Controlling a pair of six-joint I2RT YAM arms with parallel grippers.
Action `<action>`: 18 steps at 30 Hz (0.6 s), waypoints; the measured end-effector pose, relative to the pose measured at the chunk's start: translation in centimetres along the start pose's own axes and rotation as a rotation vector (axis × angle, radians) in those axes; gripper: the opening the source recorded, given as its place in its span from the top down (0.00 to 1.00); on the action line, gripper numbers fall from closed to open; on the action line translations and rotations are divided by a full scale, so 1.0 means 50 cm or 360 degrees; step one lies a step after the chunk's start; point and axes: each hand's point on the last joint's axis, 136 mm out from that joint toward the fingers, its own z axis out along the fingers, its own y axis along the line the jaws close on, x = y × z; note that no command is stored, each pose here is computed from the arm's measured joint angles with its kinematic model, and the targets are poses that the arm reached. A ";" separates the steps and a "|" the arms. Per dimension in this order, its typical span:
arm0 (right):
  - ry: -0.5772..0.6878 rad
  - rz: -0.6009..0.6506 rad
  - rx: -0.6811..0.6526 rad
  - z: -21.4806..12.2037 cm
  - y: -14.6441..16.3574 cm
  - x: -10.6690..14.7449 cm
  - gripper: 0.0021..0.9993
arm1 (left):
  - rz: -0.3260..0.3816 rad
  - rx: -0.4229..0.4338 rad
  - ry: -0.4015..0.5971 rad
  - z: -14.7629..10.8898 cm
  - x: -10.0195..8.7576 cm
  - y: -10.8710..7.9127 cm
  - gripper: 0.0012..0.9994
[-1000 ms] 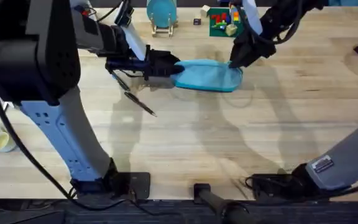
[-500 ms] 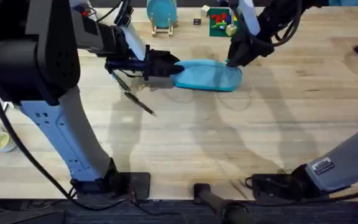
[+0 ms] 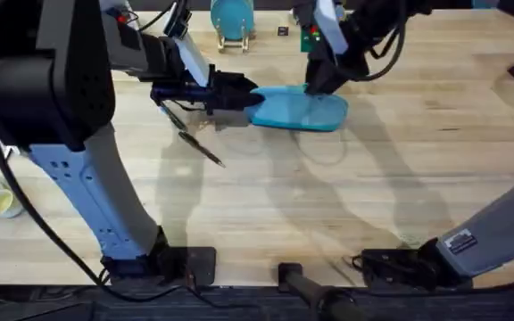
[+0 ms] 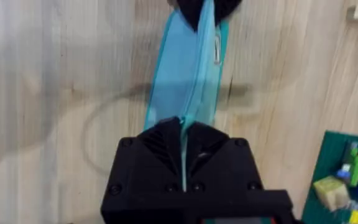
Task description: Unzip the bag, pick up the pens from the table one at a time and place them inside, then zip the bag closed.
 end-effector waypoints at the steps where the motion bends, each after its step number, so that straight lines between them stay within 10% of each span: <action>1: -0.0004 -0.0018 0.0003 0.003 0.000 -0.007 0.97 | 0.0000 0.0000 0.0000 0.000 0.000 0.000 0.96; 18: 0.0026 -0.0185 0.0011 0.032 0.013 -0.066 0.97 | -0.0006 -0.0005 -0.0001 -0.002 0.000 0.001 0.96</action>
